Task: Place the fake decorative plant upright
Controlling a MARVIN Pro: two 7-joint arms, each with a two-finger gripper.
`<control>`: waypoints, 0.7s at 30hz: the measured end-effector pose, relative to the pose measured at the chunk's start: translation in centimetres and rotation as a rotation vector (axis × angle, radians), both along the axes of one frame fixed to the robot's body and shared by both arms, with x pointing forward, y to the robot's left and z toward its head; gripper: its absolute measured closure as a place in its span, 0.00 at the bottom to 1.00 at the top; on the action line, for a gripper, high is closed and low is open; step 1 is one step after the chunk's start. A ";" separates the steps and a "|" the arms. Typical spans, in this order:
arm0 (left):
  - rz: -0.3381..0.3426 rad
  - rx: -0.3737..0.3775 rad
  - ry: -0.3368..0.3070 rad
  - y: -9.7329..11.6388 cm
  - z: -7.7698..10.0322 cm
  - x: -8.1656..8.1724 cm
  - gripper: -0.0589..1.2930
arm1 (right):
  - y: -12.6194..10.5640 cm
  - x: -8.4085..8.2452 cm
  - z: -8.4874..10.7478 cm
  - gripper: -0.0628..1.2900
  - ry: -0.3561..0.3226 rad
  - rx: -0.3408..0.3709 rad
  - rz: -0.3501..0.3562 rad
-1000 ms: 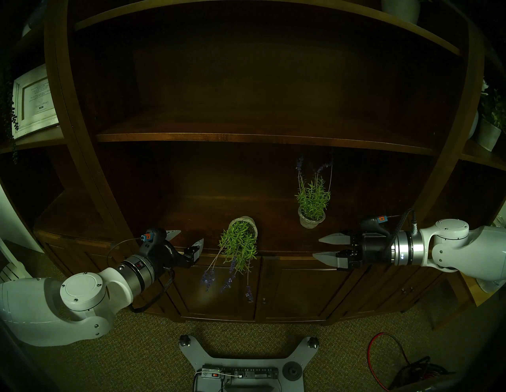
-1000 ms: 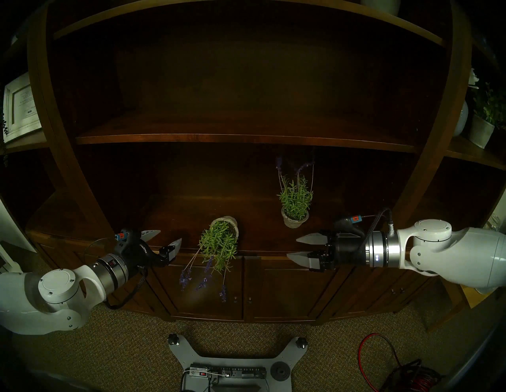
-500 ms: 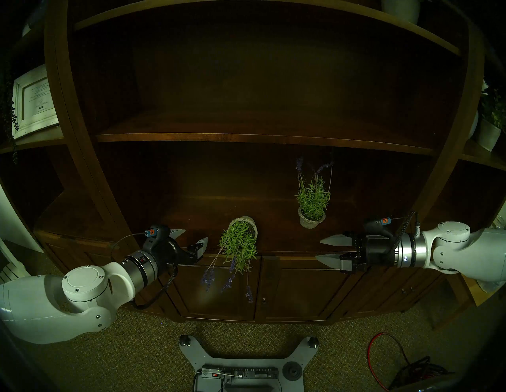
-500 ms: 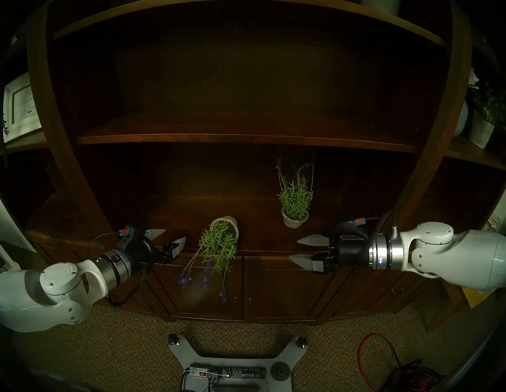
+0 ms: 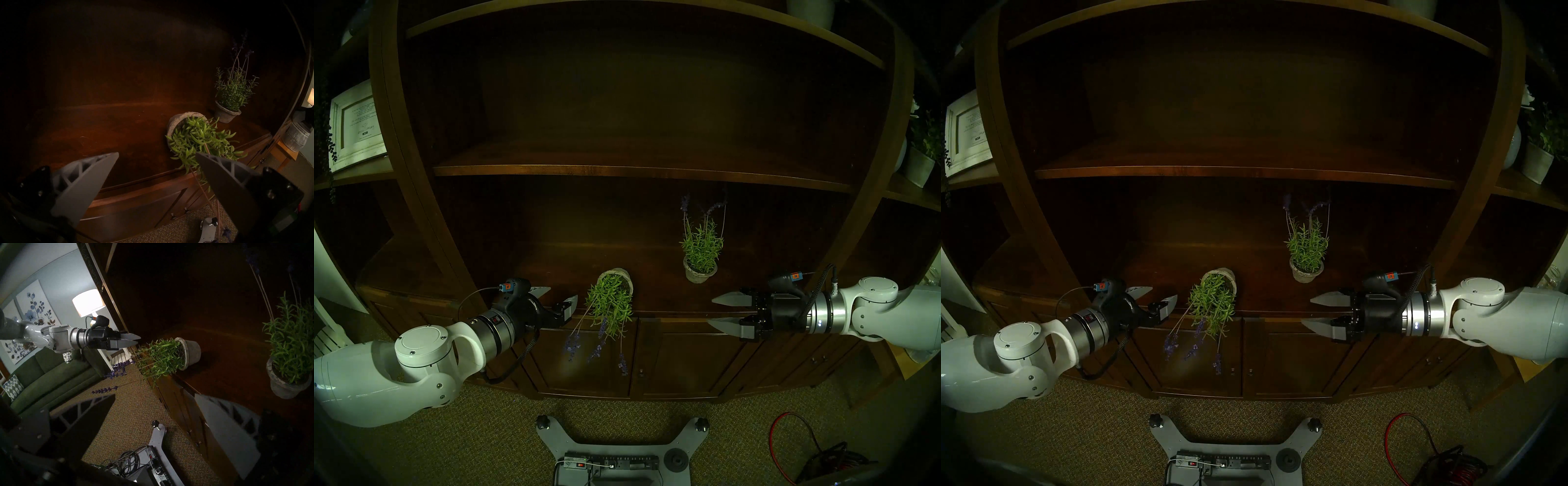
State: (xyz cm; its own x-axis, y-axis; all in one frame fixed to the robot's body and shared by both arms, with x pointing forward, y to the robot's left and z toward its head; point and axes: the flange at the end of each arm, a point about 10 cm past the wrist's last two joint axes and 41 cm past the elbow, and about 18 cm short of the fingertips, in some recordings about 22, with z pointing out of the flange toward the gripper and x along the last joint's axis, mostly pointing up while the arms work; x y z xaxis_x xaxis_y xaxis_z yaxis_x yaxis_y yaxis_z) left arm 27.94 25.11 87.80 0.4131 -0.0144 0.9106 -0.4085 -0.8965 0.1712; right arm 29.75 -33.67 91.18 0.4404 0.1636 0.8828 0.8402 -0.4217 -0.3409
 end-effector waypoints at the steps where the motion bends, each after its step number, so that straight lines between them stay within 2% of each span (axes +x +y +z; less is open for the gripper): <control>1: 0.000 -0.002 0.002 0.0 0.0 0.0 0.04 | 0.0 0.0 0.0 0.06 -0.001 0.001 0.001; 21: -0.005 -0.041 0.030 -0.1 0.0 1.9 0.04 | -0.7 -0.4 0.0 0.06 -0.030 0.030 0.041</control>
State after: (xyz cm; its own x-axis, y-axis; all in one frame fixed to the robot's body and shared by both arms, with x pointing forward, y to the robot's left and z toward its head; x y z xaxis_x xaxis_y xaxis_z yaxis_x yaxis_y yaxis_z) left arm 29.84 24.97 87.76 0.4405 0.0205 0.8975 -0.4070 -0.8865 0.2200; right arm 29.31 -34.32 91.13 0.4072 0.1539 0.9003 0.8666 -0.3765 -0.3276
